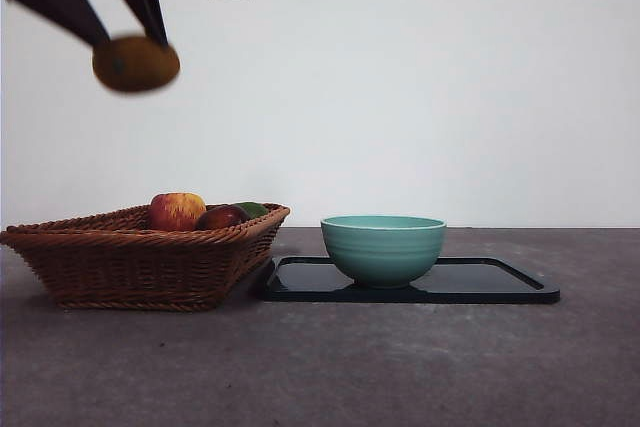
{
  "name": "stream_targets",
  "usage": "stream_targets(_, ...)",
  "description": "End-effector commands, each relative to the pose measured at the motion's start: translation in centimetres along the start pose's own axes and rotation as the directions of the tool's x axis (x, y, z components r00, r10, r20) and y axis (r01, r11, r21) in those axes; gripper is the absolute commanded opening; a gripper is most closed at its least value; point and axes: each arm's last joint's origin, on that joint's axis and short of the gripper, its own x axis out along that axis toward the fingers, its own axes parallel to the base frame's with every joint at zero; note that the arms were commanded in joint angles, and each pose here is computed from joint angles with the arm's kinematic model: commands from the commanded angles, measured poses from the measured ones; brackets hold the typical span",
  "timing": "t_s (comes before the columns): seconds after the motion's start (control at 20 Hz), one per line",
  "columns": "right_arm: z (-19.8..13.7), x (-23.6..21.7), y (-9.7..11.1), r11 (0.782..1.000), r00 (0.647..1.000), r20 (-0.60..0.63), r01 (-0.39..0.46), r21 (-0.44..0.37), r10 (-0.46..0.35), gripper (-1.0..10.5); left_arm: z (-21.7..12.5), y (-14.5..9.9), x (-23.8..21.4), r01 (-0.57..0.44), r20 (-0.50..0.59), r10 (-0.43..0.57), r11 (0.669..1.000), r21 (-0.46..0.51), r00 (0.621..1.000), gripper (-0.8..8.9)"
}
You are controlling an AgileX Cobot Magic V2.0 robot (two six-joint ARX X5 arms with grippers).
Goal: Pick up the wifruite, put it on the bowl, pick up the plate, put it on desk
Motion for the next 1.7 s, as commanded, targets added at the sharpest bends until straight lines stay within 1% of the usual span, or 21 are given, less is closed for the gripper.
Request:
stream_targets(0.05,0.2,-0.1,0.1,1.0,1.0,0.01,-0.003,-0.011,0.003,2.4,-1.1,0.3,2.4,-0.023,-0.009,0.023,1.0,-0.013,1.0,1.54)
stream_targets(0.15,0.2,-0.1,0.1,1.0,1.0,0.01,-0.003,-0.009,0.003,2.4,-2.0,0.6,4.1,-0.034,-0.029,0.034,0.999,-0.006,0.999,1.54)
stream_targets(0.35,0.2,-0.1,0.1,1.0,1.0,0.01,-0.003,-0.006,0.003,2.4,-2.8,0.9,7.6,-0.063,-0.083,0.063,0.998,0.009,0.995,1.54)
stream_targets(0.6,0.1,-0.1,0.1,1.0,1.0,0.009,-0.002,-0.003,0.002,2.4,-4.3,1.2,11.6,-0.081,-0.157,0.089,0.995,0.056,0.984,1.54)
stream_targets(0.85,0.2,-0.1,0.0,1.0,1.0,0.014,0.016,0.004,-0.016,2.4,-5.7,1.4,13.7,-0.1,-0.231,0.113,0.993,0.068,0.966,1.55)
stream_targets(0.9,0.2,-0.1,0.0,1.0,1.0,0.014,0.016,0.004,-0.016,2.4,-5.7,1.4,13.7,-0.099,-0.231,0.112,0.993,0.068,0.967,1.58)
stream_targets(0.95,0.2,-0.1,0.0,1.0,1.0,0.014,0.016,0.004,-0.016,2.4,-5.7,1.4,13.7,-0.099,-0.231,0.112,0.993,0.068,0.966,2.07)
stream_targets(1.0,0.2,-0.1,0.0,1.0,1.0,0.014,0.016,0.004,-0.016,2.4,-5.7,1.4,13.7,-0.1,-0.235,0.113,0.993,0.068,0.965,2.85)
stream_targets(1.05,0.2,-0.1,0.0,1.0,1.0,0.014,0.016,0.004,-0.016,2.4,-5.7,1.4,13.7,-0.1,-0.238,0.114,0.993,0.069,0.965,3.2)
stream_targets(1.2,0.2,-0.1,0.0,1.0,1.0,0.014,0.016,0.004,-0.016,2.4,-5.6,1.3,13.5,-0.097,-0.232,0.111,0.993,0.069,0.966,3.22)
stream_targets(1.3,0.2,-0.1,0.0,1.0,1.0,0.014,0.016,0.004,-0.016,2.4,-5.0,1.2,12.8,-0.091,-0.207,0.103,0.994,0.065,0.973,3.22)
stream_targets(1.45,0.2,-0.1,0.0,1.0,1.0,0.014,0.016,0.004,-0.016,2.4,-3.7,1.1,10.6,-0.074,-0.138,0.081,0.996,0.056,0.987,3.22)
stream_targets(1.55,0.2,-0.1,0.0,1.0,1.0,0.014,0.016,0.004,-0.016,2.4,-3.2,1.0,8.4,-0.061,-0.123,0.068,0.996,0.063,0.99,3.22)
stream_targets(1.65,0.2,-0.1,0.0,1.0,1.0,0.018,0.019,0.003,-0.019,2.4,-2.9,0.9,6.0,-0.007,-0.131,0.017,0.997,0.082,0.991,3.21)
stream_targets(1.7,0.3,-0.1,0.0,1.0,0.999,0.026,0.02,0.0,-0.02,2.4,-2.7,0.8,4.5,0.048,-0.129,-0.036,0.995,0.091,0.991,3.21)
